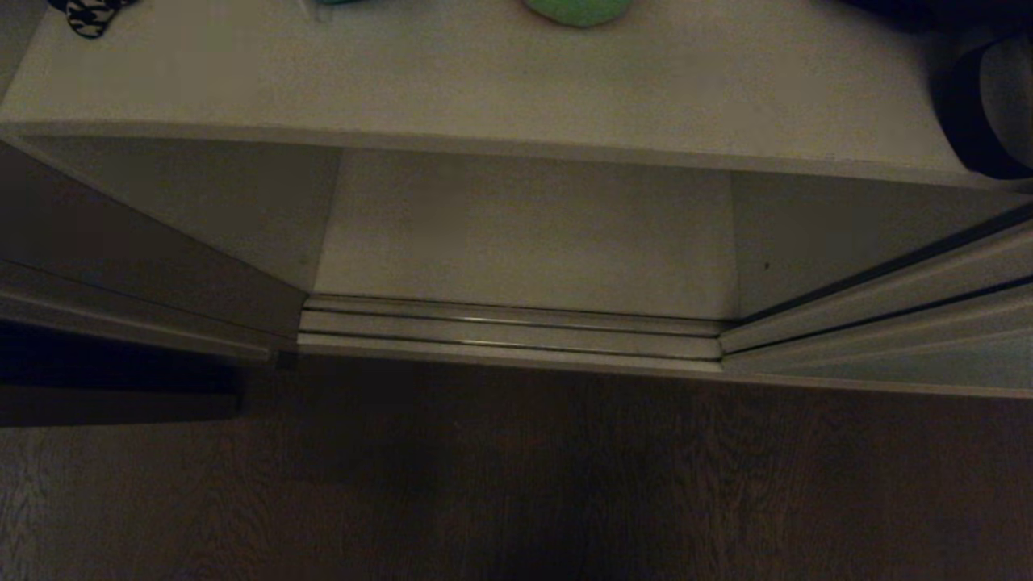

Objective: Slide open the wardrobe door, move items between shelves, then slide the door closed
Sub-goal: Close the door

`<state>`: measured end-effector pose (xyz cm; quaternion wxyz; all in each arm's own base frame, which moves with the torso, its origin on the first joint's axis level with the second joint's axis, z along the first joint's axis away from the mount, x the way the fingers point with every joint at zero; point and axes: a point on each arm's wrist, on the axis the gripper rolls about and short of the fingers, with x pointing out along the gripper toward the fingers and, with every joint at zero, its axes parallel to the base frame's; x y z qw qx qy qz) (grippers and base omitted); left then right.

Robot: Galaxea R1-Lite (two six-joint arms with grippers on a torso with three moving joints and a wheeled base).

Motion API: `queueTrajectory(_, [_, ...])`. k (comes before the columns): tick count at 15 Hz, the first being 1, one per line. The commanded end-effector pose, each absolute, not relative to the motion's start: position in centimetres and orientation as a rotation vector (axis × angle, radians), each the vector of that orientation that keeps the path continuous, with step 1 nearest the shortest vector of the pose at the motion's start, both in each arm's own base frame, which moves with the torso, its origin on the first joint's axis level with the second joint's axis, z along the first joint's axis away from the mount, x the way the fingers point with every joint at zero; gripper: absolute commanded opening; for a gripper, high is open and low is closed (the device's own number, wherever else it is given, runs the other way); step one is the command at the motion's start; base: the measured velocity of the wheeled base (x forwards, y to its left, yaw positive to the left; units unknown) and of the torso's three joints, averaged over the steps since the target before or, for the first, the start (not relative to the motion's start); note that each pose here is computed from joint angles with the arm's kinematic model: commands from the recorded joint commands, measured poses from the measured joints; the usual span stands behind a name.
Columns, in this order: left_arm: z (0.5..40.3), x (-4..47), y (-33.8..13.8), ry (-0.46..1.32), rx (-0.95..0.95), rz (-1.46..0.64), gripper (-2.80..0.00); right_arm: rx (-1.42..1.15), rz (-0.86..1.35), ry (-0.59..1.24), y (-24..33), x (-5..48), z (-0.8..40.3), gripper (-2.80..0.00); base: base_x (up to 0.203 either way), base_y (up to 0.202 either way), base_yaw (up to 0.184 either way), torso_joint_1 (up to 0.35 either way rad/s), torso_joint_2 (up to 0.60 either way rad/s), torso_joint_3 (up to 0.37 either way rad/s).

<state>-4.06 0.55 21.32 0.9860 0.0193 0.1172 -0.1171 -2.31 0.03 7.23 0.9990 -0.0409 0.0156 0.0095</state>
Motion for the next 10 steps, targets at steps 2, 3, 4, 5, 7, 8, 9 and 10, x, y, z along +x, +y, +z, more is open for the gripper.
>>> queueTrajectory(2, [17.3,-3.2,0.5,0.201,0.004,-0.22,-2.8,-0.081,0.02,0.031,0.0,-2.3,7.2,-2.8,0.0,0.0,0.0,0.0,0.0,0.0])
queueTrajectory(3, [17.3,-2.9,0.3,0.155,-0.003,-0.183,-2.8,-0.083,0.02,0.03,0.0,-2.3,7.2,-2.8,0.0,0.0,0.0,0.0,0.0,0.0])
queueTrajectory(4, [16.5,-2.6,0.1,0.145,0.0,-0.134,-2.8,-0.083,0.02,0.031,0.0,-2.3,7.2,-2.8,0.0,0.0,0.0,0.0,0.0,0.0])
queueTrajectory(5, [14.6,-2.4,-0.1,0.157,0.019,-0.125,-2.8,-0.083,0.02,0.031,0.0,-2.3,7.2,-2.8,0.0,0.0,0.0,0.0,0.0,0.0])
queueTrajectory(7, [11.6,-3.4,-0.1,0.08,0.066,-0.142,-2.8,-0.083,0.02,0.031,0.0,-2.3,7.2,-2.8,0.0,0.0,0.0,0.0,0.0,0.0])
queueTrajectory(8, [10.5,-3.7,-0.2,0.045,0.079,-0.146,-2.8,-0.083,0.02,0.031,0.0,-2.3,7.2,-2.8,0.0,0.0,0.0,0.0,0.0,0.0])
queueTrajectory(9, [9.6,-3.7,-0.2,0.035,0.081,-0.147,-2.8,-0.083,0.02,0.031,0.0,-2.3,7.2,-2.8,0.0,0.0,0.0,0.0,0.0,0.0])
queueTrajectory(10, [8.7,-3.2,-0.2,0.047,0.059,-0.148,-2.8,-0.083,0.02,0.031,0.0,-2.3,7.2,-2.8,0.0,0.0,0.0,0.0,0.0,0.0])
